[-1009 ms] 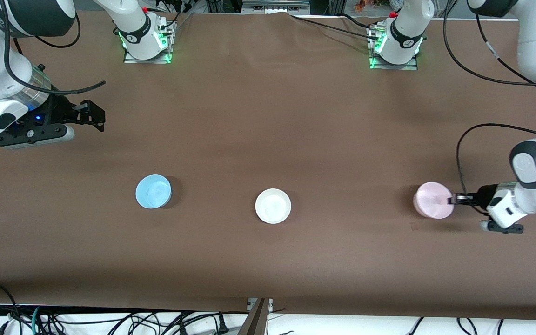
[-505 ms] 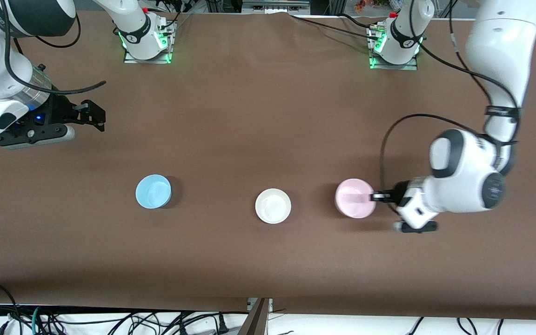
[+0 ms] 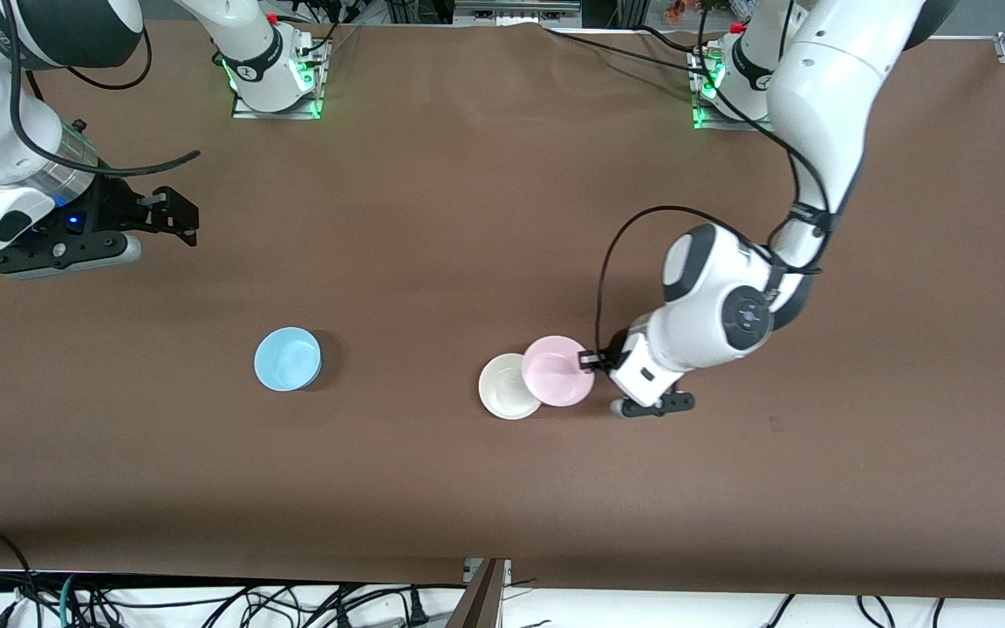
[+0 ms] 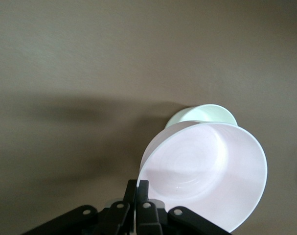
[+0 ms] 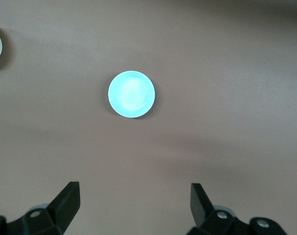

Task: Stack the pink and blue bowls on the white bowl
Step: 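Carry the pink bowl onto the white bowl with the left gripper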

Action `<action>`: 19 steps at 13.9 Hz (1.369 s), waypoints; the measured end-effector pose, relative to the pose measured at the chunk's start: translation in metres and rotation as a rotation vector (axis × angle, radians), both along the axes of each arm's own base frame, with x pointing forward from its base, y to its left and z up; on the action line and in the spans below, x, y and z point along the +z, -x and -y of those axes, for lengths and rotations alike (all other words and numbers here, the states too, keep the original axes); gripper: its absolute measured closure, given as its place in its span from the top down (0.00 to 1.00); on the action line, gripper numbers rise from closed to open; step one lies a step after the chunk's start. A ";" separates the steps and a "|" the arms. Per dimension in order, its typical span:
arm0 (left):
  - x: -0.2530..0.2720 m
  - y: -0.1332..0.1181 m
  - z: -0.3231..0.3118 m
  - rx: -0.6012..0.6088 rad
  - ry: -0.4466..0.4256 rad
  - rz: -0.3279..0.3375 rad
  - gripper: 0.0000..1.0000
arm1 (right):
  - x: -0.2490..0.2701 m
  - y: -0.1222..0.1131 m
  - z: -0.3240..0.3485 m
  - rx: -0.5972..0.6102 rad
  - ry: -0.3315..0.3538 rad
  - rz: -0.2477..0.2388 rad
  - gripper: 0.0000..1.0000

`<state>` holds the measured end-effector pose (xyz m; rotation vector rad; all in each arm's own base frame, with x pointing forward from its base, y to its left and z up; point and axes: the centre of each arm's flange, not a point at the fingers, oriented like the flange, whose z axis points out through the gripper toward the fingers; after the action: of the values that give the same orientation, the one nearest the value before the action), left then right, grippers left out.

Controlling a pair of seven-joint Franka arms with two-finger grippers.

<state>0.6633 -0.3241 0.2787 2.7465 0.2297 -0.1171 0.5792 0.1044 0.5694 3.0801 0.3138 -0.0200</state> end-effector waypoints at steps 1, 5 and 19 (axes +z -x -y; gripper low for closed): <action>-0.005 0.003 0.010 0.002 0.002 0.001 0.03 | 0.000 0.000 0.000 0.000 0.000 0.000 1.00; -0.010 0.008 0.047 0.039 0.017 -0.008 0.03 | 0.000 0.000 0.000 0.000 0.000 0.000 1.00; -0.039 0.001 0.055 0.049 -0.008 -0.016 0.03 | 0.000 0.000 0.000 0.000 0.000 0.000 1.00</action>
<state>0.6621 -0.3791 0.2399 2.7461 0.3026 -0.1250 0.5792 0.1044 0.5694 3.0801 0.3139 -0.0202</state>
